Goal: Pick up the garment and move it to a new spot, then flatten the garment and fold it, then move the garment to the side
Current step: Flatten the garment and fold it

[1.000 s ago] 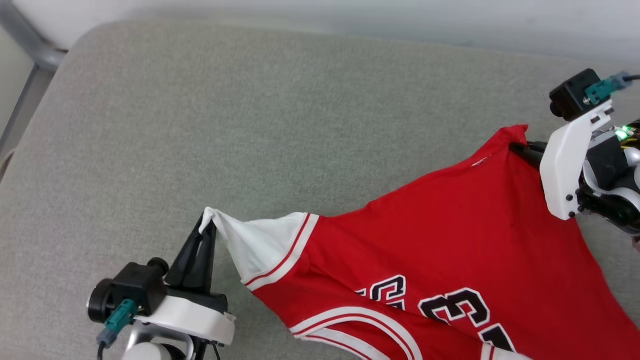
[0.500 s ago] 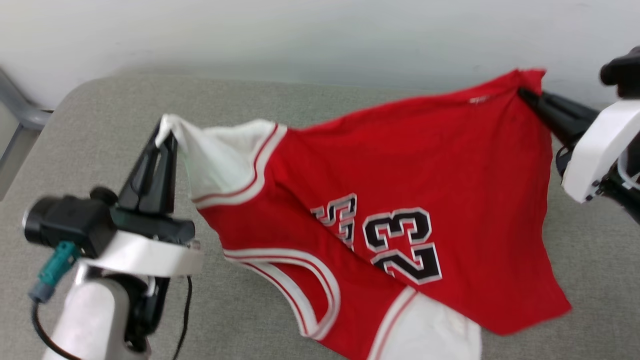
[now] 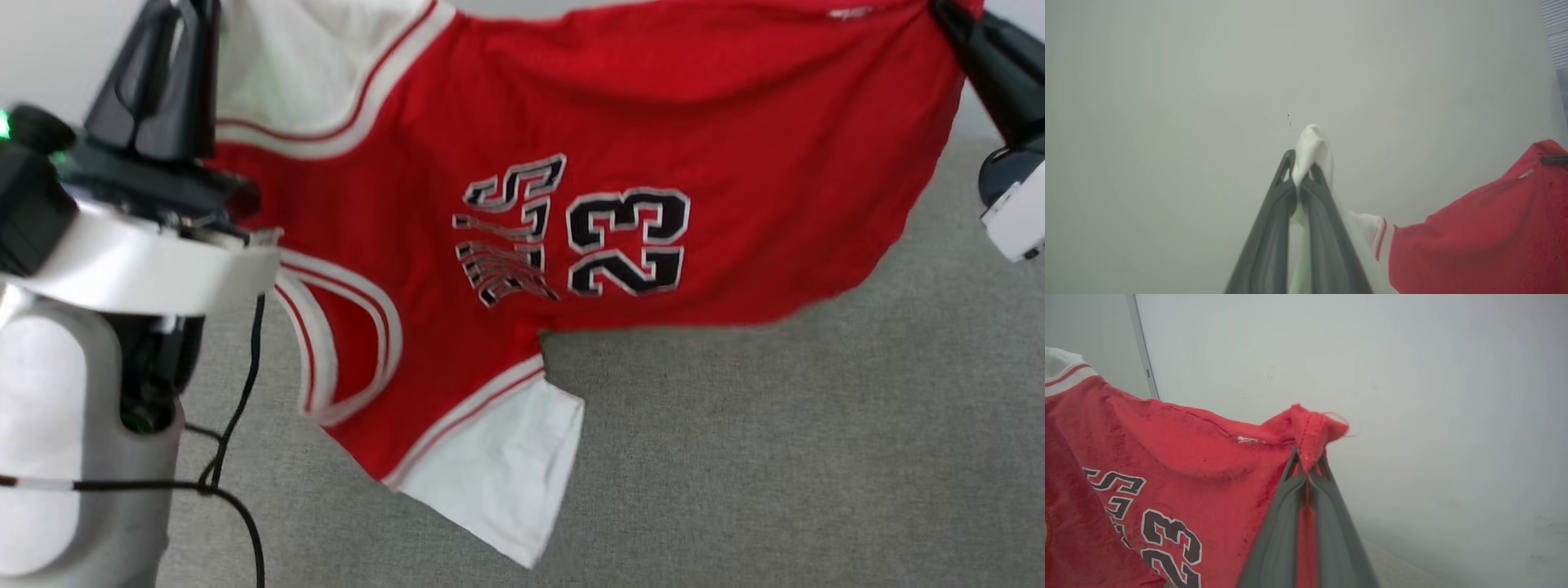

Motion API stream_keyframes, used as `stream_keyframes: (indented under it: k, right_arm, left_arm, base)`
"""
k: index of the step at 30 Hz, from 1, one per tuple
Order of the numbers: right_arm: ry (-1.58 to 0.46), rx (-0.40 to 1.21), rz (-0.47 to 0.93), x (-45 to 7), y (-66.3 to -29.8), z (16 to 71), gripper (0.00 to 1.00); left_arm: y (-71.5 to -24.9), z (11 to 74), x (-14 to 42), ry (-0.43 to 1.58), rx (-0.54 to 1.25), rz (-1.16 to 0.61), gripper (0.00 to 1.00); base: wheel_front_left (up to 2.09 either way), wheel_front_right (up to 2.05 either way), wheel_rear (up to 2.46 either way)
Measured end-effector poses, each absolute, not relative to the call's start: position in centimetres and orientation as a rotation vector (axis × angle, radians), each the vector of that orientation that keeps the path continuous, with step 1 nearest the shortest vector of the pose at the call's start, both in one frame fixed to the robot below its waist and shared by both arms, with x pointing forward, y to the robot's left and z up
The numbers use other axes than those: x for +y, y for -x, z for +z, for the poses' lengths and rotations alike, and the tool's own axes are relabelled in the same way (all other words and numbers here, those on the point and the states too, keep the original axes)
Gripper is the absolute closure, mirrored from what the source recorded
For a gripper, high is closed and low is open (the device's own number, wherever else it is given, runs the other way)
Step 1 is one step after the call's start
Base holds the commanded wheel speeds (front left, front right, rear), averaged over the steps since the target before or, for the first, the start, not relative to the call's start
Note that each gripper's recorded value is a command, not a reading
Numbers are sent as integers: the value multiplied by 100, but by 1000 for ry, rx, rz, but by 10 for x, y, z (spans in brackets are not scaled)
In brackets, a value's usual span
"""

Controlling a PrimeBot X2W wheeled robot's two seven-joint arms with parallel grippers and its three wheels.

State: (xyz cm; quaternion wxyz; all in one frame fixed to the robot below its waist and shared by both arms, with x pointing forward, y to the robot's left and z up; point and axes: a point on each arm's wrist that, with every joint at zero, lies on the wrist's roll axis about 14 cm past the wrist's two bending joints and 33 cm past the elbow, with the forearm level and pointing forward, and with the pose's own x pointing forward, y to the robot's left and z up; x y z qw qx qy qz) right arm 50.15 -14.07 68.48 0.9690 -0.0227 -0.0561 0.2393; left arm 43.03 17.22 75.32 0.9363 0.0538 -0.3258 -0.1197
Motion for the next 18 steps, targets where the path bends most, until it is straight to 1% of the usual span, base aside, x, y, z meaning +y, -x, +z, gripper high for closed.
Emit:
stream_keyframes:
  k: [3, 8, 13, 18]
  right_arm:
    - [47, -134, 466, -143, -510, 689, 100]
    - [40, -169, 449, -141, -535, 700, 100]
    - [60, -225, 418, -143, -572, 717, 100]
    - [45, -279, 369, -150, -616, 727, 100]
  left_arm:
    - [-442, 765, 166, -119, -689, -264, 100]
    - [-472, 785, 158, -121, -729, -283, 100]
    - [-517, 800, 150, -136, -752, -306, 100]
    - [-568, 805, 149, -144, -755, -307, 100]
  base:
    - [0, 0, 0]
    - [0, 0, 0]
    - [0, 0, 0]
    - [0, 0, 0]
